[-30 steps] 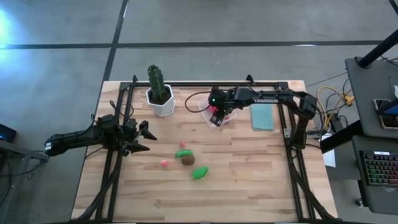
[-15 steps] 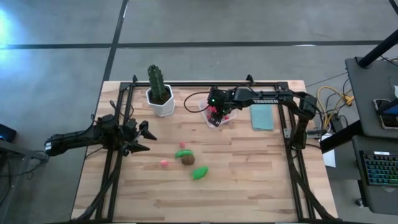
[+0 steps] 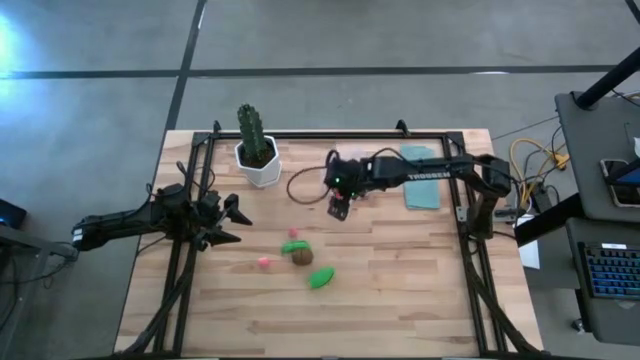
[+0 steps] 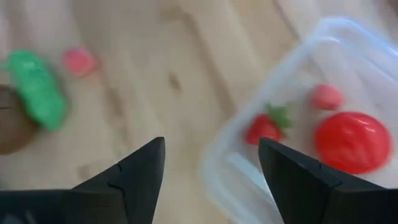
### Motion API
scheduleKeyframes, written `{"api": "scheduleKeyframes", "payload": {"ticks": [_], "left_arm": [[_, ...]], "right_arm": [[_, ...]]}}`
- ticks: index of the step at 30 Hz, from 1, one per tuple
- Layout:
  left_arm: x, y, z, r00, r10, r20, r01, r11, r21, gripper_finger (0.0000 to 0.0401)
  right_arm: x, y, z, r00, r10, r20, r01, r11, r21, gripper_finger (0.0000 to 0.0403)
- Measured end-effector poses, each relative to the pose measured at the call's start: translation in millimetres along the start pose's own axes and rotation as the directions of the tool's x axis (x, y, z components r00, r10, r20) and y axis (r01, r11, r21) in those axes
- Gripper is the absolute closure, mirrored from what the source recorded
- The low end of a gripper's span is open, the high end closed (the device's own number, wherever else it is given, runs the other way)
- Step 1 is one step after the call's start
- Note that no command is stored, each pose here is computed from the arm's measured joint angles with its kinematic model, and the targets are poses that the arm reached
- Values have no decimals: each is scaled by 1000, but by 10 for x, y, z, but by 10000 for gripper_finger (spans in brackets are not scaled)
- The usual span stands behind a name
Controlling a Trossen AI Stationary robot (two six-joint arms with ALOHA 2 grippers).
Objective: Pick and placing Produce into tupperware
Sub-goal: Put the bottom peach into the transparent bin
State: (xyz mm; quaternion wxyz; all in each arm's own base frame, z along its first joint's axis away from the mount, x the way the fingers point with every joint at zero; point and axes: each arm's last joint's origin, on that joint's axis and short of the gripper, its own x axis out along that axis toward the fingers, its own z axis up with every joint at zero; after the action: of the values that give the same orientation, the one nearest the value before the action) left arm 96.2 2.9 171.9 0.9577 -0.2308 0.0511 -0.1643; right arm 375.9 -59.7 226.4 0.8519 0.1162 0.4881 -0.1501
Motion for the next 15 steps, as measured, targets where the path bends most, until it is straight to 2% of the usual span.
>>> {"api": "scheduleKeyframes", "payload": {"ticks": [4,12,15], "left_arm": [[0,0,0,1000,0,0,0,1000,0,118],[0,0,0,1000,0,0,0,1000,0,118],[0,0,-1,1000,0,0,0,1000,0,118]], "right_arm": [[-18,185,-42,1000,25,-2,-25,1000,1,154],[-39,383,-96,999,53,-3,-52,997,49,154],[-52,490,-122,992,127,-17,-127,992,15,154]]}}
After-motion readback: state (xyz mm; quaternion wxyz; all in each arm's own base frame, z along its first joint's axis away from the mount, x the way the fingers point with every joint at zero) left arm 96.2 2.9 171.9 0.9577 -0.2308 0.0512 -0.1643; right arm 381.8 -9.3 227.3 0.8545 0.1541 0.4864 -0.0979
